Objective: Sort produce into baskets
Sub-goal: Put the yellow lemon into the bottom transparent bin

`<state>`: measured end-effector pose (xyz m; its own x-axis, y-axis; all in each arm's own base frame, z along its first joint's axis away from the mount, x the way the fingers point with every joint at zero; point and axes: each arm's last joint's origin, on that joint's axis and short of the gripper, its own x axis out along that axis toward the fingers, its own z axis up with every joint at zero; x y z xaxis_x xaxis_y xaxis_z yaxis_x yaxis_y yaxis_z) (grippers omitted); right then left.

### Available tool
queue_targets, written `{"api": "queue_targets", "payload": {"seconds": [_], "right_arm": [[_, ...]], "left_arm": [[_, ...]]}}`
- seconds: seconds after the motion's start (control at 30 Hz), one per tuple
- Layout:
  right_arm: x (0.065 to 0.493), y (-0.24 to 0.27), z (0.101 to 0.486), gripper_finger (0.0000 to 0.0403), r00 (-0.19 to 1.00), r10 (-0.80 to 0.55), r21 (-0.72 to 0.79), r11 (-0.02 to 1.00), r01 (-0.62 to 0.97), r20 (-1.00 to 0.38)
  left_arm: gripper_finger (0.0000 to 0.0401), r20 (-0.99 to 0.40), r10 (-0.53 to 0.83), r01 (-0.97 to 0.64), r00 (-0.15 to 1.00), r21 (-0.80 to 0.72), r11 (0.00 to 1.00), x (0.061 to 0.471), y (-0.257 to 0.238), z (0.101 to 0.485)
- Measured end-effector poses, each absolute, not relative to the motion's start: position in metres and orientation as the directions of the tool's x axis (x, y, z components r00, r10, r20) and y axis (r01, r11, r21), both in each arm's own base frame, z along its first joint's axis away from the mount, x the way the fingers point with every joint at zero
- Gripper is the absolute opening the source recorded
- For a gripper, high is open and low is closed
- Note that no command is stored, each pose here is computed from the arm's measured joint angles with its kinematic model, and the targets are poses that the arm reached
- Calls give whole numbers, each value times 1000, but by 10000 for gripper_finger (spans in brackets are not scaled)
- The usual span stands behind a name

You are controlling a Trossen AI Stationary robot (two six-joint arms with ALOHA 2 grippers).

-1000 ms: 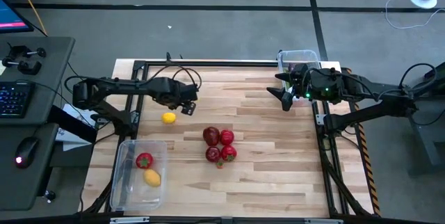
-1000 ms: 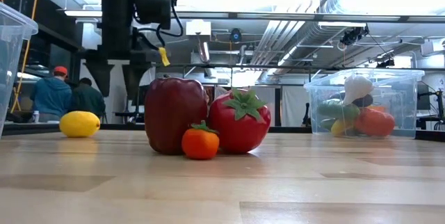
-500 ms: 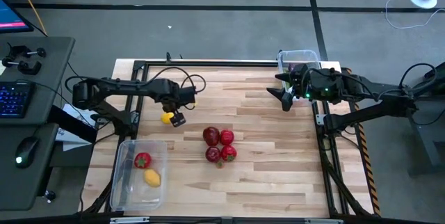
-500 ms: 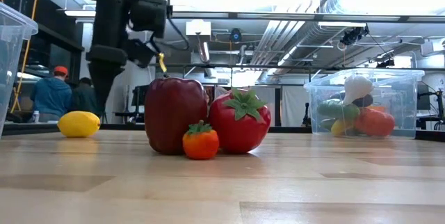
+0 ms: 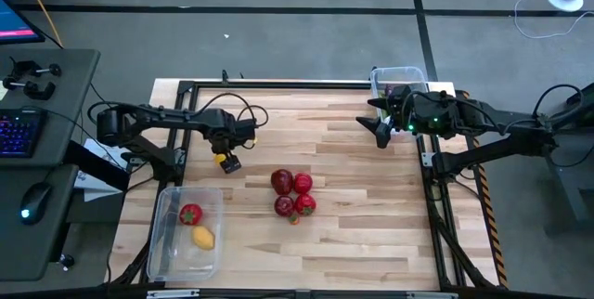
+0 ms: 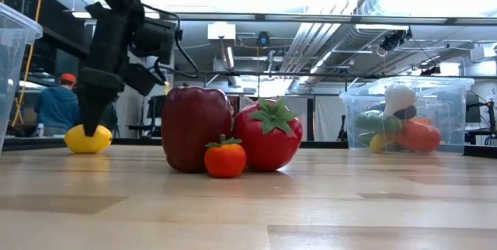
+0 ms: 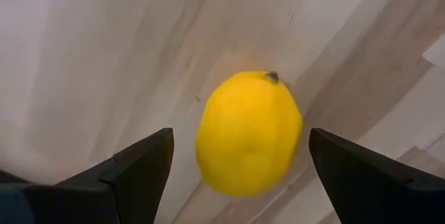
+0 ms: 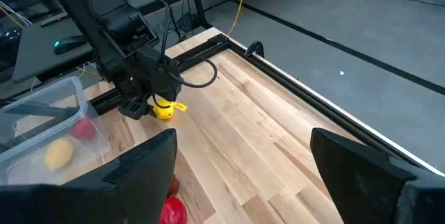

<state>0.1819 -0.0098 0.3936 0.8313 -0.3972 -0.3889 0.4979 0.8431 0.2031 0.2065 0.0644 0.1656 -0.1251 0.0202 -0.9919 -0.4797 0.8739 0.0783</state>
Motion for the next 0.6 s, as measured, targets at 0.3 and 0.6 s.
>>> {"api": "queue_targets", "payload": {"seconds": [0.3, 0.6], "right_arm": [[189, -10, 390, 323, 823, -397, 223, 830, 511, -406], [201, -9, 383, 323, 808, -393, 199, 835, 514, -439]], "left_arm": [[322, -990, 16, -500, -139, 84, 862, 199, 62, 153], [231, -988, 62, -493, -142, 125, 861, 199, 63, 152]]}}
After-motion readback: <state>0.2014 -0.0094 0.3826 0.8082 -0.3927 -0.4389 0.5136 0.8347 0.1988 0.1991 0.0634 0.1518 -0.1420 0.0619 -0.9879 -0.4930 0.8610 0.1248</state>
